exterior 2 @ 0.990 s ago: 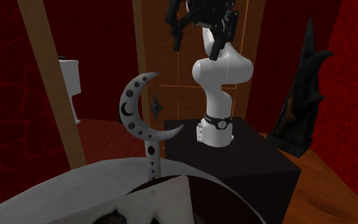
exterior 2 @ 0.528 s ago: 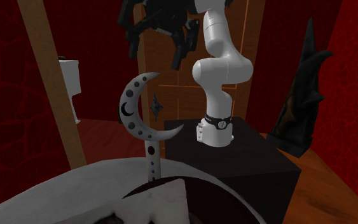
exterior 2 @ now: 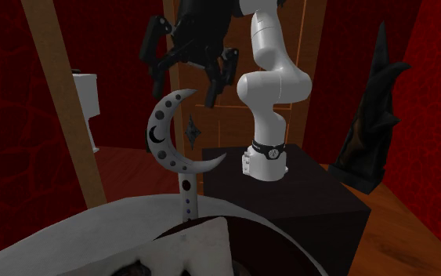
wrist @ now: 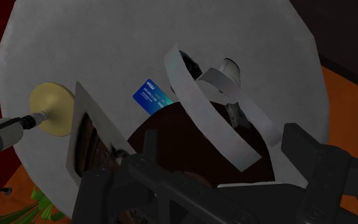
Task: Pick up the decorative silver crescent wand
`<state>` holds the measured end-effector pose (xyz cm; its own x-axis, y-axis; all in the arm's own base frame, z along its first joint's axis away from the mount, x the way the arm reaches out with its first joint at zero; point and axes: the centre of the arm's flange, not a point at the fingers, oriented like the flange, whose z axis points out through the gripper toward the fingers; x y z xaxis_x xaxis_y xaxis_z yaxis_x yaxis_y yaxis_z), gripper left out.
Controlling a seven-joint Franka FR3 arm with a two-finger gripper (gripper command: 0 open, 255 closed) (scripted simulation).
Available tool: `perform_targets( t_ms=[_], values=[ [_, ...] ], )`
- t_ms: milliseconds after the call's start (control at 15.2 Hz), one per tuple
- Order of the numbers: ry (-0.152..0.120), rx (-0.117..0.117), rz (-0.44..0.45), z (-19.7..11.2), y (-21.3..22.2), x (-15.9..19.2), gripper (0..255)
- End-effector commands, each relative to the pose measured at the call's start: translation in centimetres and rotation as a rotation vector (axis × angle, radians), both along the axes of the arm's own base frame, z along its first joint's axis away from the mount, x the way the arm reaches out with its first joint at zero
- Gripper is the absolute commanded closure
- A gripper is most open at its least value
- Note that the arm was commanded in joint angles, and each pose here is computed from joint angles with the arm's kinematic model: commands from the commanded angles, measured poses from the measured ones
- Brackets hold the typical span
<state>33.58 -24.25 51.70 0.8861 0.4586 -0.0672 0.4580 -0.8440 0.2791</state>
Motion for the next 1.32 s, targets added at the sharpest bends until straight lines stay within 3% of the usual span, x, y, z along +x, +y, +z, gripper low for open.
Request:
perform_targets(
  t_ms=[0,66,660,1254],
  values=[
    [-0.001,0.000,0.000,-0.5,0.0,-0.1,0],
    [-0.001,0.000,0.000,-0.5,-0.1,0.0,255],
    [-0.001,0.000,0.000,-0.5,0.0,-0.1,255],
    [-0.001,0.000,0.000,4.3,0.0,-0.1,255]
  ],
)
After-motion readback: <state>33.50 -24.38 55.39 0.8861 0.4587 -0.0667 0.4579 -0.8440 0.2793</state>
